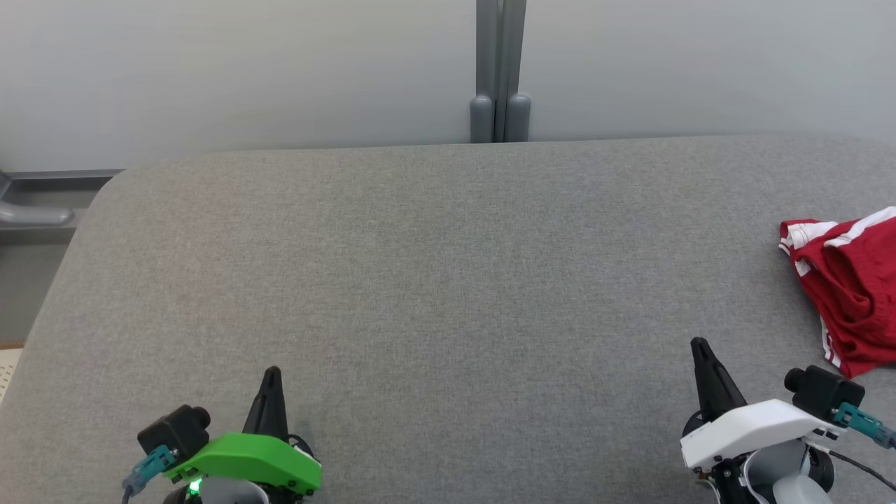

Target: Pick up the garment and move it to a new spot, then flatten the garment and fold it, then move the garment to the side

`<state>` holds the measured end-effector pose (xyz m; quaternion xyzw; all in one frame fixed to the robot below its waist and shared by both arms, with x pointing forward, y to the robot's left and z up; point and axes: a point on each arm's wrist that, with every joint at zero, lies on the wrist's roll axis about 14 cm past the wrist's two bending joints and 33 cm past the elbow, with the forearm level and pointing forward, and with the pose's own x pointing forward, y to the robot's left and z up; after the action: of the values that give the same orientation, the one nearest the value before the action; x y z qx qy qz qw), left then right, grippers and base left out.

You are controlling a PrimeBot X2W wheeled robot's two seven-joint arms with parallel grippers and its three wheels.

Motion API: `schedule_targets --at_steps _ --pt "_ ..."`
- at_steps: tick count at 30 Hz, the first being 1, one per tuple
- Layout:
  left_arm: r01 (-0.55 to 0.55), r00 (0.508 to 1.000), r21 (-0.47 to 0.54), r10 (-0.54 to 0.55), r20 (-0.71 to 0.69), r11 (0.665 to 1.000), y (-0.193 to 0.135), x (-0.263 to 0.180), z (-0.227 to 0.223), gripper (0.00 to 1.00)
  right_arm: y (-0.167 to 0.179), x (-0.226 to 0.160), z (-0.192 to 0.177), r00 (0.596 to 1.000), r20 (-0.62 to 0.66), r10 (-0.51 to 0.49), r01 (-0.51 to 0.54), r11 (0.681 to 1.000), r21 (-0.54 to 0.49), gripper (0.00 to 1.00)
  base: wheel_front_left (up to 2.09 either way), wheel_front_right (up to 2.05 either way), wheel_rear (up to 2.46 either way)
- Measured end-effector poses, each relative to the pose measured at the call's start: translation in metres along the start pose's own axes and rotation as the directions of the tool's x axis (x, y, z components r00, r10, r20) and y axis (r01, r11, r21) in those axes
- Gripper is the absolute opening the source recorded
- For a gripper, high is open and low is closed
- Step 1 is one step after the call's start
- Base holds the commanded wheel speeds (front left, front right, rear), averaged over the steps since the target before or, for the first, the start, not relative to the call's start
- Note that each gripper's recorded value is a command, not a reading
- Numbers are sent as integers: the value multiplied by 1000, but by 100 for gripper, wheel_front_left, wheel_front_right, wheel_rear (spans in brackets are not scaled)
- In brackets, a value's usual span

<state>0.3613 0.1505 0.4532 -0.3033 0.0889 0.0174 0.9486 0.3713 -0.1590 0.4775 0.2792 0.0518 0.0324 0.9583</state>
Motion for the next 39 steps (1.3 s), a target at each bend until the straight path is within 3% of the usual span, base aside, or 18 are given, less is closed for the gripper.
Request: schedule_targets --at_steps 17,39 --pt "-13 1000 -235 14 -1 972 7 4 12 0 -7 3 9 1000 15 -28 23 971 236 0 0 0 0" --pt "9 1000 -462 -1 19 887 11 8 28 0 -12 6 19 999 35 -42 20 880 475 0 0 0 0"
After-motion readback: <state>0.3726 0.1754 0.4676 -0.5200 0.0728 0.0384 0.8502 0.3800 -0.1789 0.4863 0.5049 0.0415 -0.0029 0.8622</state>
